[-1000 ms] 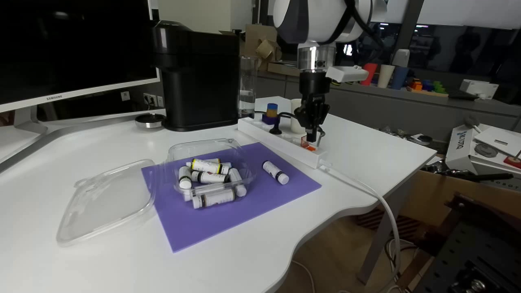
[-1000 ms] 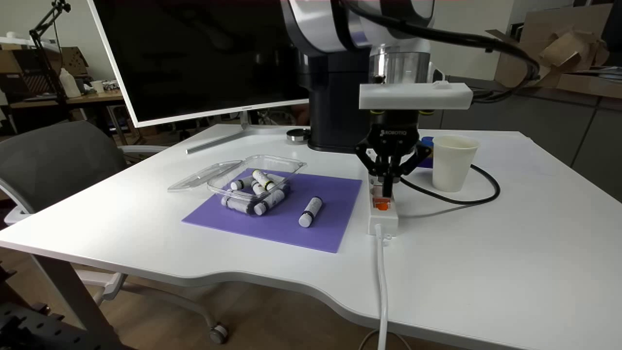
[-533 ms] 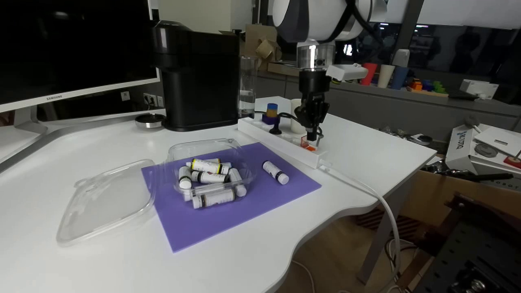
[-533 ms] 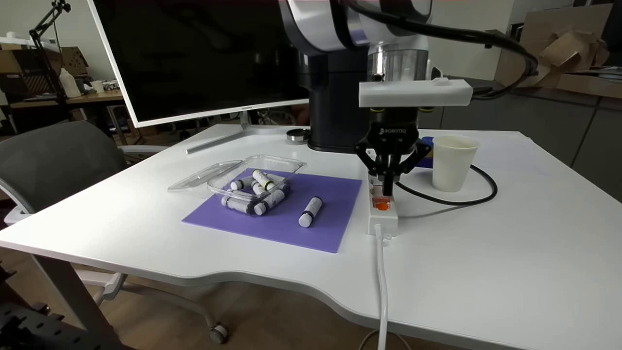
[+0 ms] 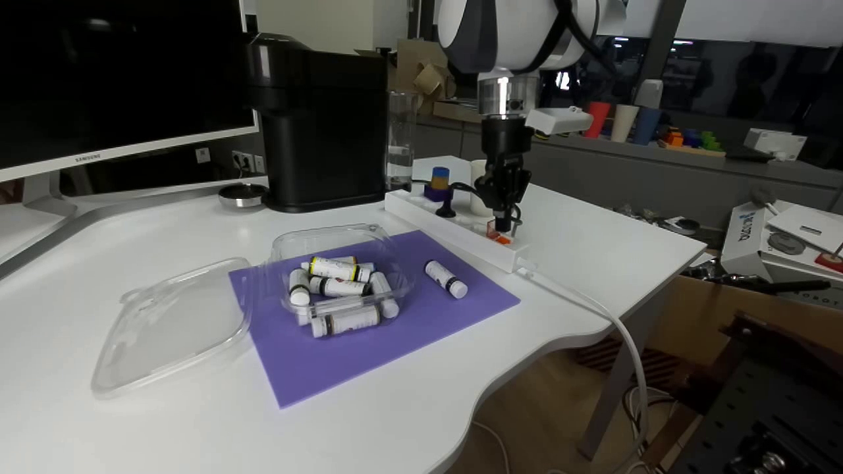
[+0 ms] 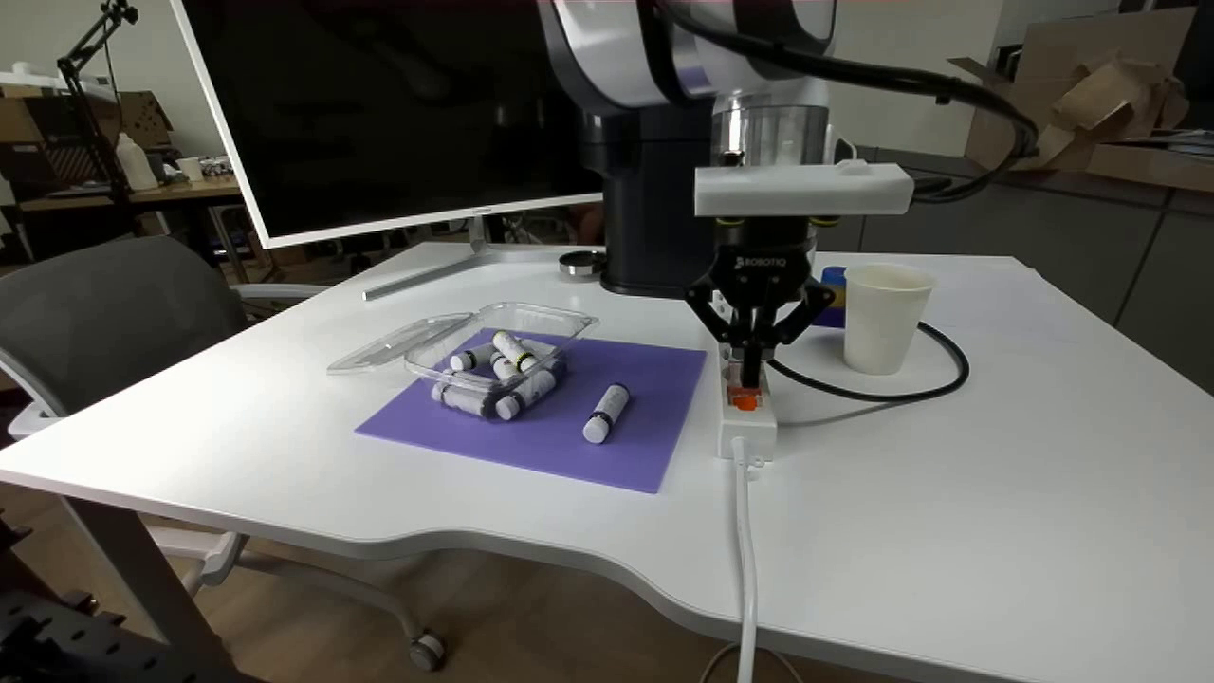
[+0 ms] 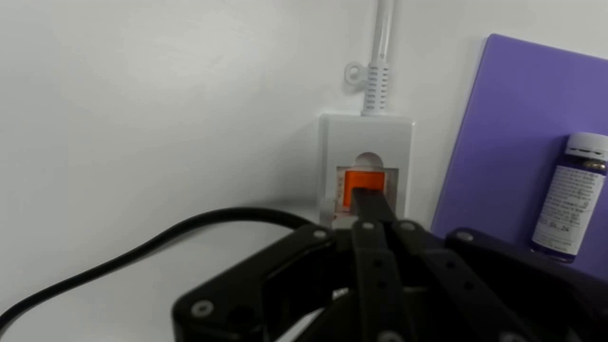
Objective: Turn on the extension cable
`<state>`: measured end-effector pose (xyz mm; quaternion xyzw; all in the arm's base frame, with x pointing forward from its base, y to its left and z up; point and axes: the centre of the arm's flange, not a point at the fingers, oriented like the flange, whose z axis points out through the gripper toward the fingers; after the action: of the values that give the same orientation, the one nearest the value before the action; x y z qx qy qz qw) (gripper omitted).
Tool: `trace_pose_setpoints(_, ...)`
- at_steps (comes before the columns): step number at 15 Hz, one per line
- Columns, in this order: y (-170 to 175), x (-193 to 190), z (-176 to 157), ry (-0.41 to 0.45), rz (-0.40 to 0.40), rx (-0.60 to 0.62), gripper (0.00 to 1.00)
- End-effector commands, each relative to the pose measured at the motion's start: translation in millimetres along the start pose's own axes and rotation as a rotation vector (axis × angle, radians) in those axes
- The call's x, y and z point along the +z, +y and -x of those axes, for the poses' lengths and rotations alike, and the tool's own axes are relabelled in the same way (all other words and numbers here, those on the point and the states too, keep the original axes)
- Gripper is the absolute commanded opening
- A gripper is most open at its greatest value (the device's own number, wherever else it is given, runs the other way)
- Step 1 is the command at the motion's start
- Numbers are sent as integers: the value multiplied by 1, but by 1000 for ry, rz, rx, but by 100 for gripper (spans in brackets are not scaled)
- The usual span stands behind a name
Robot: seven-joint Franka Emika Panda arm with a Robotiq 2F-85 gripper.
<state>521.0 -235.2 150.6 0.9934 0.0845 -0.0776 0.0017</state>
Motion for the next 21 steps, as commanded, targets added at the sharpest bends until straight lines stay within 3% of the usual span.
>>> trace_pose_setpoints(1, 2, 6, 2, -21, 12, 7, 0)
trace_pose_setpoints(11, 8, 23, 1, -42, -10, 18, 0)
trace_pose_setpoints(21, 32, 38, 2, -83, -117, 84, 0)
